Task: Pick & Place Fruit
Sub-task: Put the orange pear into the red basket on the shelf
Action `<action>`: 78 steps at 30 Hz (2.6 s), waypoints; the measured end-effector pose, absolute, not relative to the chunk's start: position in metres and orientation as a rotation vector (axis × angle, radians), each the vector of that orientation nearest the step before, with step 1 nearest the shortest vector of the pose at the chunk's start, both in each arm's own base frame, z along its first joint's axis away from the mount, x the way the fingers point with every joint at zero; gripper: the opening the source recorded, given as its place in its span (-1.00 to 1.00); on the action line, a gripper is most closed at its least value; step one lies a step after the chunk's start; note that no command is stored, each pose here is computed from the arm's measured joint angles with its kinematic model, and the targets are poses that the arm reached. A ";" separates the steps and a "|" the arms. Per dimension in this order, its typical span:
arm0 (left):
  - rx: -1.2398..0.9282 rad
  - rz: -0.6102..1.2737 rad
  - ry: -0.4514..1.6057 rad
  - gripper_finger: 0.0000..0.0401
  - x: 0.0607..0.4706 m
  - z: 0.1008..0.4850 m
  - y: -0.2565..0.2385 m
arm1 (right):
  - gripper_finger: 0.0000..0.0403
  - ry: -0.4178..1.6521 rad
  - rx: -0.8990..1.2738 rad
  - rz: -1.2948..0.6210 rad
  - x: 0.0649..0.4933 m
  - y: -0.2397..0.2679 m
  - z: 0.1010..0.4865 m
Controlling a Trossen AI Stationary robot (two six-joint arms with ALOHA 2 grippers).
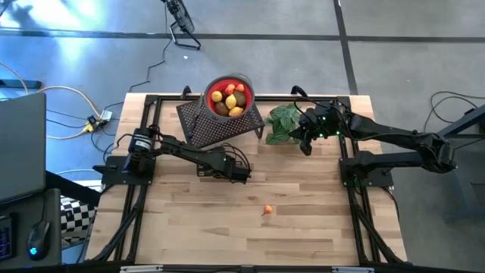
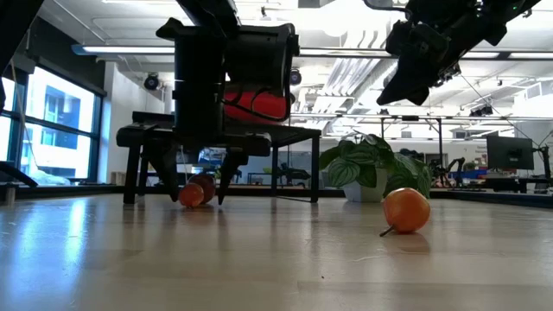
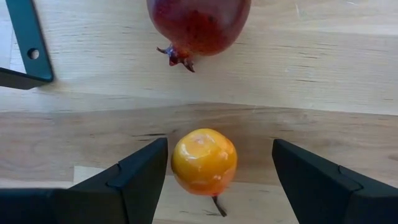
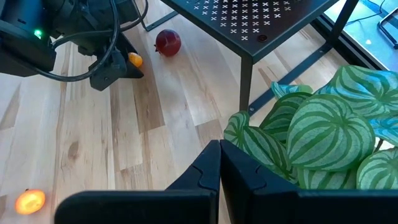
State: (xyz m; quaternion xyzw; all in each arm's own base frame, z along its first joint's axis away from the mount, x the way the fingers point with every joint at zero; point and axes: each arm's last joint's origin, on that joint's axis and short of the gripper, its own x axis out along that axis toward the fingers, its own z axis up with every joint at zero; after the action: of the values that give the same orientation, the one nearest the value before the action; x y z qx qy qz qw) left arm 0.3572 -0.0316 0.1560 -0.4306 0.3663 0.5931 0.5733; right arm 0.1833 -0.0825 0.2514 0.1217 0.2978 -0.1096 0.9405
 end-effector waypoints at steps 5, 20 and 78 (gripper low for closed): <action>-1.010 1.390 0.859 0.41 0.357 0.156 -0.032 | -0.99 0.607 0.248 -0.224 0.183 -0.083 0.251; -1.029 1.395 0.893 0.41 0.361 0.144 -0.033 | -0.99 0.609 0.244 -0.222 0.183 -0.083 0.251; -0.982 1.229 0.968 -0.16 0.382 0.170 -0.032 | -0.99 0.609 0.240 -0.221 0.183 -0.083 0.251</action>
State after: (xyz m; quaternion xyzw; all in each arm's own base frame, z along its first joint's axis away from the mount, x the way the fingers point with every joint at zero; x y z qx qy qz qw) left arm 0.3816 -0.0319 0.1704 -0.4242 0.4181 0.5307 0.6030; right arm 0.1833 -0.0825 0.2513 0.1178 0.2983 -0.1084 0.9410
